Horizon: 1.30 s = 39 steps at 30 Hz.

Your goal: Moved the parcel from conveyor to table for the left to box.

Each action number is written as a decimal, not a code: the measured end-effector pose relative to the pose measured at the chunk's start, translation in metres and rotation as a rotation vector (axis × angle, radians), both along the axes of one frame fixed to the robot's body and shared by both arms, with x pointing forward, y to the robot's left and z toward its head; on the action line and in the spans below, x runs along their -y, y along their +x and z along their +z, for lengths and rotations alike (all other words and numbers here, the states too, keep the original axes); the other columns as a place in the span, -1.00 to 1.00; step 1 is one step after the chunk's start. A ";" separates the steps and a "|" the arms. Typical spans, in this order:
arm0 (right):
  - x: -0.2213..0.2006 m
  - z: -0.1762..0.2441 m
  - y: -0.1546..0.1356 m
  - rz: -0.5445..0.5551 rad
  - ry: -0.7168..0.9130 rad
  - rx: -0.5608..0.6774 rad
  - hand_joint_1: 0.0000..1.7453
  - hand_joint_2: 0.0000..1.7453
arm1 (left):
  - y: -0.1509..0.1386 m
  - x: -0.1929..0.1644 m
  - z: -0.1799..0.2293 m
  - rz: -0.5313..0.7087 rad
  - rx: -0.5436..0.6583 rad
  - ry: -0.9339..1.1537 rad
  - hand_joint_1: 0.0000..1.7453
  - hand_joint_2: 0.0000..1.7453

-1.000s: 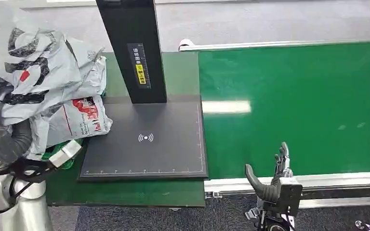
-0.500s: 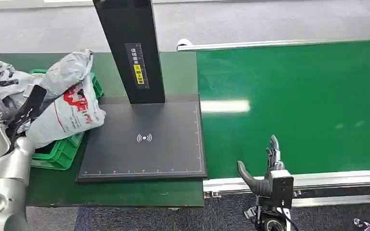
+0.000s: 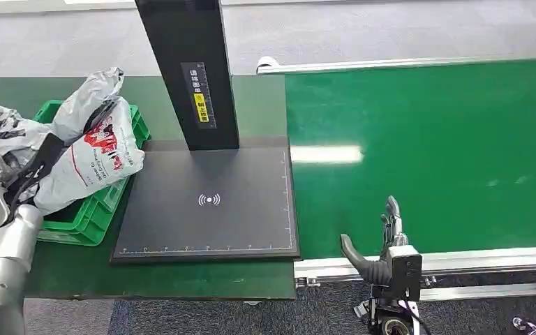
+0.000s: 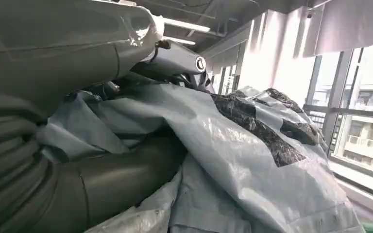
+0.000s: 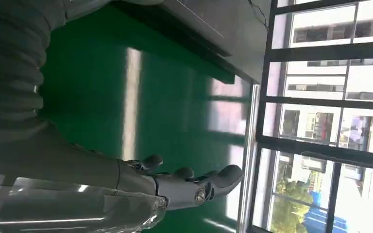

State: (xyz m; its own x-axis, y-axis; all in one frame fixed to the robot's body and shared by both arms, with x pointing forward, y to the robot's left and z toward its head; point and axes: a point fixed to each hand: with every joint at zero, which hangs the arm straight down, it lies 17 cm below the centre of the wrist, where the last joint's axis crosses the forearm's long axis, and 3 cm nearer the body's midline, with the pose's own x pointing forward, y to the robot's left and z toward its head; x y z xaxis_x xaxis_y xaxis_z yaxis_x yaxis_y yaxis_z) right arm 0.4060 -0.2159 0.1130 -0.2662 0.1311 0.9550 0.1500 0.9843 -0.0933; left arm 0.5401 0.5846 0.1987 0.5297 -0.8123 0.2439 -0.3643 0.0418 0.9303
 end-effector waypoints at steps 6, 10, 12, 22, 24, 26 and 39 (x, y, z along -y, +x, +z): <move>-0.002 -0.002 -0.001 0.010 -0.007 -0.005 -1.00 1.00 | -0.009 -0.006 0.012 0.011 0.100 0.011 -1.00 -1.00; -0.002 -0.002 -0.003 0.016 -0.002 -0.007 -1.00 1.00 | -0.017 0.013 0.026 -0.098 0.284 -0.064 -1.00 -1.00; -0.003 -0.003 -0.004 0.017 0.001 -0.009 -1.00 1.00 | -0.024 0.032 0.031 -0.153 0.381 -0.111 -1.00 -1.00; -0.005 0.001 -0.007 0.020 0.017 0.020 -1.00 1.00 | -0.103 0.158 0.094 -0.479 0.858 -0.213 -1.00 -1.00; -0.004 0.001 -0.007 0.018 0.024 0.021 -1.00 1.00 | -0.114 0.176 0.101 -0.521 0.894 -0.231 -1.00 -1.00; -0.004 0.001 -0.007 0.017 0.025 0.022 -1.00 1.00 | -0.125 0.189 0.109 -0.555 0.935 -0.237 -1.00 -1.00; 0.011 0.076 -0.016 0.009 0.016 0.274 -1.00 1.00 | -0.168 0.271 0.143 -1.056 1.164 -0.831 -1.00 1.00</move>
State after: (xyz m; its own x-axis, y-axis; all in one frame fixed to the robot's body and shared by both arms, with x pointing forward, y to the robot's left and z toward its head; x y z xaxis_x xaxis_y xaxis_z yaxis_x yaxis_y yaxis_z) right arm 0.3899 -0.2268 0.1891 -0.5157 0.1132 0.8493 0.1585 0.9867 -0.0353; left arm 0.3719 0.3136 0.3419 -0.8157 -0.1394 0.5615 -0.2663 0.9521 -0.1505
